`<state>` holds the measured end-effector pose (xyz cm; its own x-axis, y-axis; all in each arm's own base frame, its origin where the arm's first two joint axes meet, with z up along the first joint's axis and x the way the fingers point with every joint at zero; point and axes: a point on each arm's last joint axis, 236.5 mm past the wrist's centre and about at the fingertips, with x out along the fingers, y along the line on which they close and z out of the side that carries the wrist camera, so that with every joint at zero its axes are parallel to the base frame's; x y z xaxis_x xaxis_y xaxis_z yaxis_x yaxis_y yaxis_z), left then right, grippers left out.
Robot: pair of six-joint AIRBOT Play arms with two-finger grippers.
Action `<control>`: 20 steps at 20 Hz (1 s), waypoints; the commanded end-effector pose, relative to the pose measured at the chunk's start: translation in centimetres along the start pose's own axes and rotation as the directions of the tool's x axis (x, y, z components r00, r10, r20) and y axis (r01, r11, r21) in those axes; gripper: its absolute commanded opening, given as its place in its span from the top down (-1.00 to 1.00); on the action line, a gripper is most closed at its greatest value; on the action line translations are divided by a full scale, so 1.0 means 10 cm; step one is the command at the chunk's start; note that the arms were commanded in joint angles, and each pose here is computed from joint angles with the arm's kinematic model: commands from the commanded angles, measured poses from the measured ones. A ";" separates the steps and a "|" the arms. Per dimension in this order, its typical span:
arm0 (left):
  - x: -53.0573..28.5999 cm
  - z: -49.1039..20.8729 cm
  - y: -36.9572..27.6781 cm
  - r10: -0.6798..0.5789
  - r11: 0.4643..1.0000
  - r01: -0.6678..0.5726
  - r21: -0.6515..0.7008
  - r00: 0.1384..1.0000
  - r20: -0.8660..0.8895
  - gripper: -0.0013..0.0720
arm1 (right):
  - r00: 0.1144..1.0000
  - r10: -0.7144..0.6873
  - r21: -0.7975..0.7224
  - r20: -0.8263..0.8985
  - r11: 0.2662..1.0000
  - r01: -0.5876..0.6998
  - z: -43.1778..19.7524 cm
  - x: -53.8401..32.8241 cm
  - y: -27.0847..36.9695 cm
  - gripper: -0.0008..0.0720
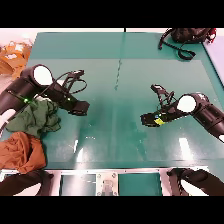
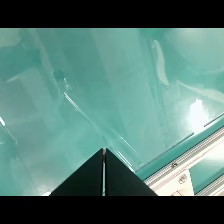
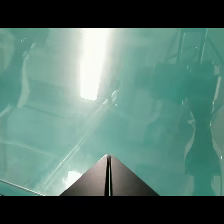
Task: Fold the shirts.
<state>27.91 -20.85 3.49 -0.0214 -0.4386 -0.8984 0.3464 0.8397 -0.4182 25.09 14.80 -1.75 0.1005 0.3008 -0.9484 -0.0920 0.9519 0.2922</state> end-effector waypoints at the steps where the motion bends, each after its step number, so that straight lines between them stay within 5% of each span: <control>1: 0.00 0.03 -0.04 -0.015 1.000 0.015 -0.002 1.000 0.011 0.90 | 1.000 -0.003 -0.004 0.001 1.000 0.003 0.00 0.00 0.00 0.94; 6: -0.05 0.48 0.06 0.024 1.000 -0.025 0.002 0.979 0.202 0.90 | 1.000 0.001 -0.003 0.019 1.000 -0.001 0.04 0.00 0.00 0.94; 8: -0.14 0.69 0.42 0.176 0.980 -0.194 0.034 0.940 0.293 0.90 | 0.999 0.029 0.014 0.036 0.999 -0.030 0.08 0.00 0.08 0.94; 9: -0.23 0.77 0.69 0.292 0.945 -0.323 0.047 0.900 0.324 0.62 | 0.997 0.045 0.019 0.058 0.999 -0.047 0.14 0.00 0.11 0.94; 10: -0.36 0.82 0.96 0.407 0.891 -0.451 0.055 0.845 0.347 -0.55 | 0.995 0.052 0.020 0.080 0.998 -0.053 0.19 0.00 0.13 0.94; 11: -0.56 0.87 1.28 0.536 0.816 -0.577 0.004 0.760 0.368 -1.00 | 0.993 0.054 0.020 0.104 0.998 -0.056 0.25 -0.01 0.13 0.94; 12: -0.75 0.89 1.54 0.626 0.748 -0.663 -0.037 0.685 0.373 -1.00 | 0.991 0.056 0.021 0.123 0.998 -0.059 0.29 -0.01 0.13 0.85; 13: -0.93 0.89 1.81 0.689 0.695 -0.713 -0.089 0.625 0.367 -1.00 | 0.988 0.058 0.020 0.140 0.998 -0.062 0.34 -0.02 0.14 0.56; 14: -1.00 0.86 2.04 0.716 0.676 -0.725 -0.132 0.605 0.348 -1.00 | 0.984 0.062 0.019 0.165 0.998 -0.066 0.39 -0.03 0.15 0.43; 17: -1.02 0.74 2.82 0.756 0.654 -0.705 -0.274 0.595 0.275 -1.00 | 0.969 0.072 0.017 0.237 0.997 -0.079 0.56 -0.07 0.17 0.42; 20: -0.98 0.90 3.39 0.735 0.677 -0.613 -0.407 0.590 0.333 -1.00 | 0.959 0.075 0.014 0.274 0.997 -0.082 0.65 -0.09 0.18 0.18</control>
<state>45.31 4.05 0.77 0.5014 0.2320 -0.8335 -0.0170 0.9658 0.2586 30.03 16.46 -0.09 0.3078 0.3699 -0.8766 -0.0834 0.9283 0.3624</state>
